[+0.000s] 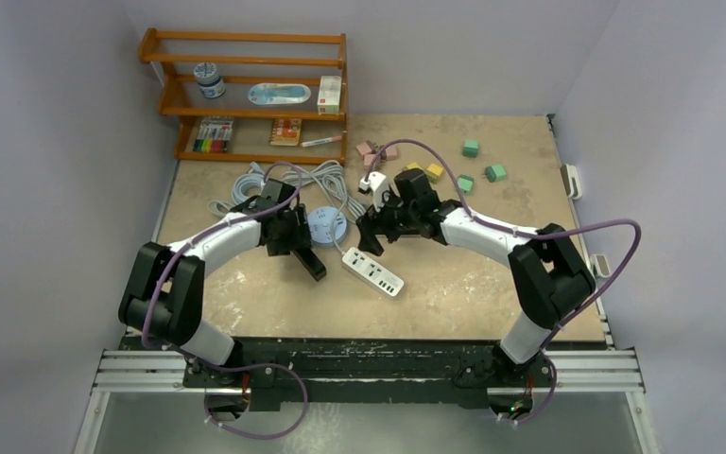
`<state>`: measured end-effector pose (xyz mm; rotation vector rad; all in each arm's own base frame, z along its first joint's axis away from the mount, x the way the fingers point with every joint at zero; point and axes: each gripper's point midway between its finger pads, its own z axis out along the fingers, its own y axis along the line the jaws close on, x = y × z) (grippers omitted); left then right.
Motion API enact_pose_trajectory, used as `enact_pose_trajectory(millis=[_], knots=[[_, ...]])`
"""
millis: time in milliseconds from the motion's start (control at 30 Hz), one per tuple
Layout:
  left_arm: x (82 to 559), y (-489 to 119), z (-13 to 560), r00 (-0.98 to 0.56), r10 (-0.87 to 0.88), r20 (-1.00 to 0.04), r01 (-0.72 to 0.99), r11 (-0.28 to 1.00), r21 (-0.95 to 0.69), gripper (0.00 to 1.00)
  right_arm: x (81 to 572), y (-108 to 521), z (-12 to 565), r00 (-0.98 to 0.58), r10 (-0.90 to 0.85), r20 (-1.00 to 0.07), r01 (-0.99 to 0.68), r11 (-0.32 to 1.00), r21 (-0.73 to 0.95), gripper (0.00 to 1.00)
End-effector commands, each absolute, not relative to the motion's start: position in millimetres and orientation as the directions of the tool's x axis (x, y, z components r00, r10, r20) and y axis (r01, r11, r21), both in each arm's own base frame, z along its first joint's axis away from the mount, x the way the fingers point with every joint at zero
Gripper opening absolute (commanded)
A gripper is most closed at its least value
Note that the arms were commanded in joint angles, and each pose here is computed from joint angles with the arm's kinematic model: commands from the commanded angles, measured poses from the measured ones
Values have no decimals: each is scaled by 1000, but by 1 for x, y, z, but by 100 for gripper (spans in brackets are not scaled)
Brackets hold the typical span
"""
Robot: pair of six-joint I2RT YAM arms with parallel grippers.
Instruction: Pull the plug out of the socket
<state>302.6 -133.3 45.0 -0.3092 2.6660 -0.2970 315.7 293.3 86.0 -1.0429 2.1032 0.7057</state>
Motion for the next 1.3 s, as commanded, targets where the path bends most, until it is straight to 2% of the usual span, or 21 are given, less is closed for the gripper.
enact_pose_trajectory(millis=[0,67,133,167,233,267,367,500,667,767,800,900,967,1033,1067,1100,1167,1267], knots=[[301,-129,34,-864,-305,-401,-209,941,-266,60,297,320,97,-395,-505,-768,-887,428,174,99],[294,-124,25,-864,-319,-389,-234,939,-251,57,286,324,87,-405,-533,-743,-888,422,182,99],[290,-117,22,-852,-353,-386,-268,928,-258,48,276,326,77,-423,-551,-719,-884,426,194,99],[288,-114,21,-841,-377,-388,-288,919,-271,39,273,325,73,-434,-557,-708,-879,434,197,99],[289,-108,24,-810,-432,-397,-326,894,-307,3,267,325,68,-446,-569,-691,-874,443,199,99],[287,-103,25,-794,-464,-393,-351,877,-328,0,265,325,67,-451,-571,-686,-871,448,200,99],[300,-103,45,-689,-599,-407,-351,768,-536,0,262,326,67,-456,-569,-684,-869,452,203,99],[303,-123,86,-575,-727,-376,-190,565,-803,0,263,330,70,-447,-571,-689,-874,443,200,99],[295,-152,118,-589,-773,-237,-31,314,-949,0,265,339,78,-431,-549,-716,-882,424,206,99],[286,-152,110,-568,-815,-115,-53,175,-983,0,267,338,77,-429,-549,-717,-881,431,198,99],[283,-151,104,-557,-828,-65,-81,132,-988,2,268,338,78,-425,-548,-720,-881,432,191,99],[274,-149,97,-539,-842,33,-108,30,-994,16,268,337,78,-422,-550,-721,-882,432,187,99],[270,-151,83,-544,-834,92,-167,1,-986,23,266,342,85,-440,-518,-734,-877,423,227,99],[268,-150,67,-533,-838,118,-227,8,-974,39,273,345,101,-458,-461,-760,-868,416,270,99],[266,-149,63,-531,-839,119,-240,14,-971,55,277,347,111,-463,-429,-775,-863,418,284,99],[267,-149,62,-532,-839,118,-239,15,-971,62,284,348,121,-461,-396,-794,-856,434,280,99],[270,-150,66,-533,-839,115,-228,11,-974,67,300,345,141,-430,-336,-838,-838,494,232,99],[279,-151,70,-534,-839,104,-214,15,-977,71,335,321,178,-371,-205,-906,-728,670,146,100]])
